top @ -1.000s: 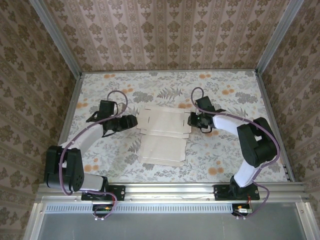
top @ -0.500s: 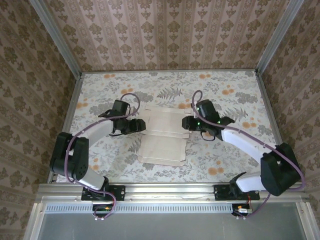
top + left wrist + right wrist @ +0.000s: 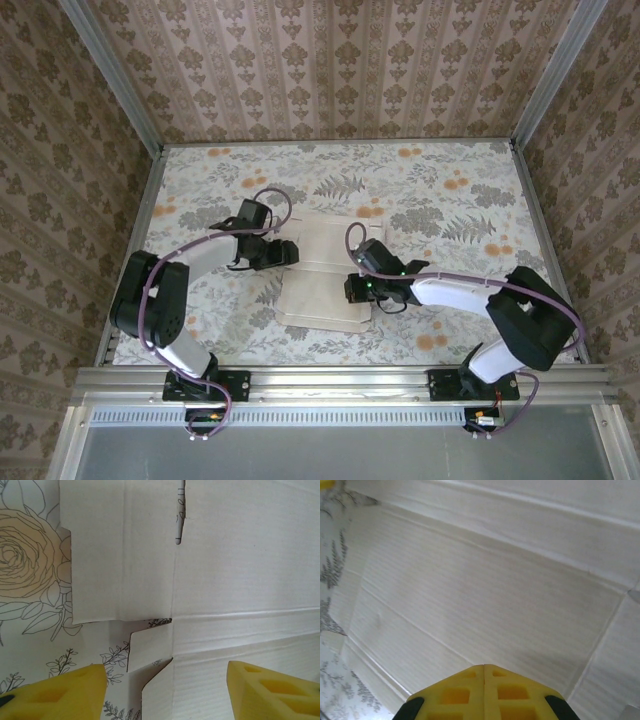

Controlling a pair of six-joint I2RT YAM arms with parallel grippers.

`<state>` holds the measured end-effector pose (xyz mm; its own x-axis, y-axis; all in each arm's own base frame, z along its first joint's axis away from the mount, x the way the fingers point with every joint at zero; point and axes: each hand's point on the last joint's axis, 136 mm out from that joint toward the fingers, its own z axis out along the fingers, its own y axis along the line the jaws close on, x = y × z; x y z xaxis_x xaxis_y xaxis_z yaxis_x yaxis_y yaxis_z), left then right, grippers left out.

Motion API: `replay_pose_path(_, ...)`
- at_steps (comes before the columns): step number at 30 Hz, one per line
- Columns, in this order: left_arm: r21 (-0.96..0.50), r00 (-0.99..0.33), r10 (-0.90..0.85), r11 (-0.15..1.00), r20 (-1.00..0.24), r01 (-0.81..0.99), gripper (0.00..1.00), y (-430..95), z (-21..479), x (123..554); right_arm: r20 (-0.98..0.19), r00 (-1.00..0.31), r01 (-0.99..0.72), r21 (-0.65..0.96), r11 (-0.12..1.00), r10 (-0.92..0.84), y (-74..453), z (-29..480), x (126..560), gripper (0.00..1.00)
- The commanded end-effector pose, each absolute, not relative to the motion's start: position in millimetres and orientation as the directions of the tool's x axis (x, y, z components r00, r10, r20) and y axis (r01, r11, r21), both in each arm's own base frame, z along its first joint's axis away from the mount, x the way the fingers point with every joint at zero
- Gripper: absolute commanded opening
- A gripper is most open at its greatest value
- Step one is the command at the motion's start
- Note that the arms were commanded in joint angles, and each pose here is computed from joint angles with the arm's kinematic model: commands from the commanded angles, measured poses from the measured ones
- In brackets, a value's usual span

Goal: Fold the paper box

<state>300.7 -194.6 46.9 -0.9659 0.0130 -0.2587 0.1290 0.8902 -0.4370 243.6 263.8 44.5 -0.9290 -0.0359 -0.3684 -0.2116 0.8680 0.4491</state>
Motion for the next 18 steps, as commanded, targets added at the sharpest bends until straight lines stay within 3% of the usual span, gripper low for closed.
replay_pose_path(1, -0.423, -0.962, 0.029, 0.894, -0.27, 0.146, 0.65, -194, 47, 304, -0.368, -0.93, -0.188, 0.437, 0.88, -0.016, 262, 35, 244, 0.0)
replay_pose_path(18, -0.484, -0.965, 0.03, 0.861, -0.259, 0.157, 0.65, -208, 41, 307, -0.29, -0.956, -0.16, 0.378, 0.912, -0.048, 253, 0, 229, 0.0)
